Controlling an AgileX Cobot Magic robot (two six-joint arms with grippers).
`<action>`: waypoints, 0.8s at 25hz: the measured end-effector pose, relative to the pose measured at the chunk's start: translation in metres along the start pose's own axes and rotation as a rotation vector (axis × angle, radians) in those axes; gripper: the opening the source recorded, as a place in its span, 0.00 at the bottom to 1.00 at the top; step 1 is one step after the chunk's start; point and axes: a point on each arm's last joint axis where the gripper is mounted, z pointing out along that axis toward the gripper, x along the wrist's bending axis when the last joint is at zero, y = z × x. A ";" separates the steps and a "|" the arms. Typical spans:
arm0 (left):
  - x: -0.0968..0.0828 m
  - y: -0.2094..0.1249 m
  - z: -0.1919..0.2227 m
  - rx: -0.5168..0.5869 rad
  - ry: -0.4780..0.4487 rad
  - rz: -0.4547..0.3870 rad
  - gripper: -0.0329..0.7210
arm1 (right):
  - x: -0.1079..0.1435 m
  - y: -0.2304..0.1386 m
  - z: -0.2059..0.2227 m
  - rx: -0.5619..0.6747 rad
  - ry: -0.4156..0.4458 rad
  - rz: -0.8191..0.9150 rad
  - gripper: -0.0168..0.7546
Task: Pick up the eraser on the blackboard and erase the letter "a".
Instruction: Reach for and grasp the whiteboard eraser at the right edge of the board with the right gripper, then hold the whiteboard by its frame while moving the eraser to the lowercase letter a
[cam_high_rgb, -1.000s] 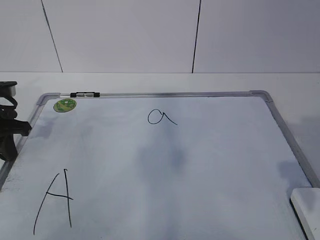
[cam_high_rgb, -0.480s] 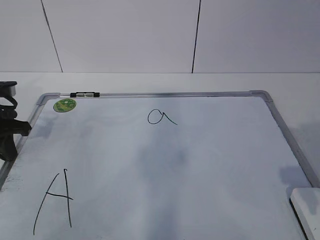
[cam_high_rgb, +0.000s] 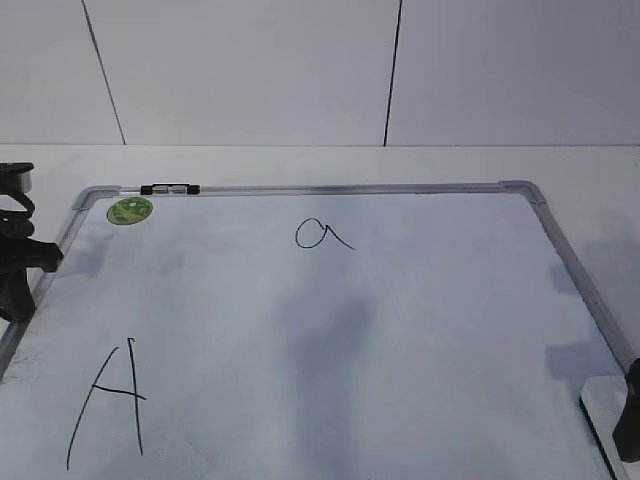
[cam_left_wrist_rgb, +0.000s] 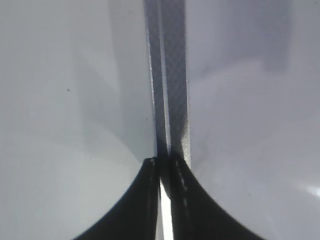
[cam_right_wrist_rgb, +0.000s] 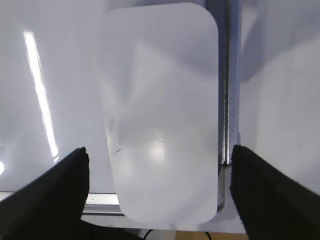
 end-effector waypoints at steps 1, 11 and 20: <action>0.000 0.000 0.000 0.000 0.000 0.000 0.07 | 0.000 0.002 0.003 0.008 -0.001 -0.003 0.90; 0.000 0.000 0.000 0.000 0.000 0.000 0.07 | 0.001 0.011 0.020 0.044 0.000 -0.030 0.90; 0.000 0.000 0.000 0.000 0.000 0.000 0.07 | 0.012 0.014 0.033 0.084 -0.022 -0.108 0.90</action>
